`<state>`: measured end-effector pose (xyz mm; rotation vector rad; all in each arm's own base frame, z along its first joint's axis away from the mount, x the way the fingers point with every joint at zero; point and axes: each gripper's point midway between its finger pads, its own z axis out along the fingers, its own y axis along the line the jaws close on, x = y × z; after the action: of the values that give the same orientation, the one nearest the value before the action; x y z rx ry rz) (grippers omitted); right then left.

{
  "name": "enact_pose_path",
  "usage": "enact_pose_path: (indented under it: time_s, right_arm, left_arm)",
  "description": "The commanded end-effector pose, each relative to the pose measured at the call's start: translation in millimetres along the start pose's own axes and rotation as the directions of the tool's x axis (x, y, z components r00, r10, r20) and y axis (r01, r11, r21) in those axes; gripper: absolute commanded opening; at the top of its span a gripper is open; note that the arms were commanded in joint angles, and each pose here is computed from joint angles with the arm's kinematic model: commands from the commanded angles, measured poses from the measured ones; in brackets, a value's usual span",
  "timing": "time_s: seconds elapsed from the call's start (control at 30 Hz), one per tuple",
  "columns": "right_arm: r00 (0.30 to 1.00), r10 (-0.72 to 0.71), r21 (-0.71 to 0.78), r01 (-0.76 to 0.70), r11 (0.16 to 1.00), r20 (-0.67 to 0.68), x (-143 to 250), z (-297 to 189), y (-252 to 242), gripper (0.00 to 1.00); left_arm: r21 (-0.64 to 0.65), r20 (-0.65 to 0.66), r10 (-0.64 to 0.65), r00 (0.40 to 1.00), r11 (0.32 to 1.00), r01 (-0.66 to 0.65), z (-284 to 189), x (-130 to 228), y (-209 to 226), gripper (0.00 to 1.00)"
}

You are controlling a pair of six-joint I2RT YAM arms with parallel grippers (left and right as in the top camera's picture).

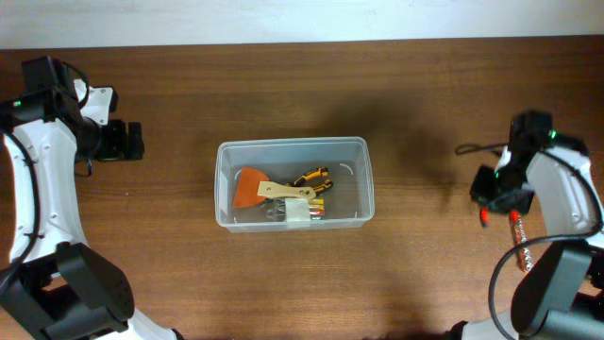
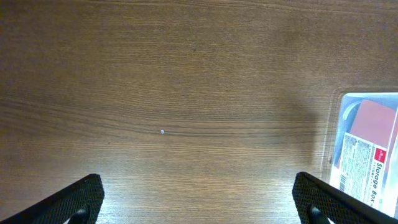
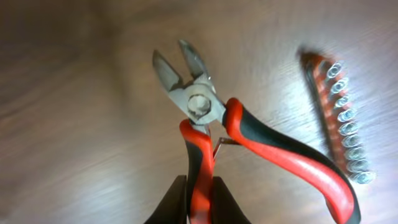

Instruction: Pack container

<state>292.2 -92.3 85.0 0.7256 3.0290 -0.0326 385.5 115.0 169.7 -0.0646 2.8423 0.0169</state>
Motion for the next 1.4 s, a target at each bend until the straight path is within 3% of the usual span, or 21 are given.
enact_pose_path:
  time_s: [0.0,0.2,0.47,0.73,0.87,0.93,1.0,1.07,1.1,1.2,1.37]
  right_arm:
    - [0.983,-0.154,-0.001,0.155,0.988,0.096,-23.9,-39.2,28.1,0.11]
    - [0.844,-0.475,-0.054,0.502,0.863,0.249,-24.0,-107.6,117.0,0.15]
    - [0.61,-0.696,-0.043,0.763,0.645,0.379,27.7,-136.1,230.6,0.17]
    - [0.558,-0.709,-0.035,0.796,0.604,0.431,49.1,-142.8,265.8,0.2]
    - [0.625,-0.652,0.027,0.713,0.701,0.429,19.0,-141.9,239.8,0.25]
    - [0.649,-0.629,0.04,0.682,0.73,0.427,3.1,-141.3,223.7,0.45]
    - [0.667,-0.616,0.056,0.658,0.751,0.419,-13.5,-140.0,203.1,0.56]
    - [0.699,-0.583,0.06,0.618,0.784,0.415,-29.1,-138.1,183.7,0.79]
    - [0.718,-0.561,0.042,0.6,0.799,0.412,-35.1,-136.2,176.0,0.84]
    - [0.714,-0.584,-0.041,0.646,0.763,0.386,-37.2,-126.5,169.8,0.99]
    - [0.59,-0.747,-0.005,0.786,0.618,0.306,-40.1,-97.4,156.0,0.99]
  left_arm:
    - [0.014,-0.008,-0.019,1.0,1.0,0.019,4.3,1.6,0.7,0.99]
    - [0.014,-0.008,-0.019,1.0,1.0,0.019,4.3,1.6,0.7,0.99]
    - [0.014,-0.008,-0.019,1.0,1.0,0.019,4.3,1.6,0.7,0.99]
    - [0.014,-0.008,-0.019,1.0,1.0,0.019,4.3,1.6,0.7,0.99]
    - [0.014,-0.008,-0.019,1.0,1.0,0.019,4.3,1.6,0.7,0.99]
    - [0.014,-0.008,-0.019,1.0,1.0,0.019,4.3,1.7,0.7,0.99]
    - [0.014,-0.008,-0.019,1.0,1.0,0.019,4.3,1.6,0.7,0.99]
    - [0.014,-0.008,-0.019,1.0,1.0,0.019,4.3,1.6,0.7,0.99]
    - [0.014,-0.008,-0.019,1.0,1.0,0.019,4.3,1.6,0.7,0.99]
    - [0.014,-0.008,-0.019,1.0,1.0,0.019,4.3,1.6,0.7,0.99]
    - [0.014,-0.008,-0.019,1.0,1.0,0.019,4.3,1.6,0.7,0.99]
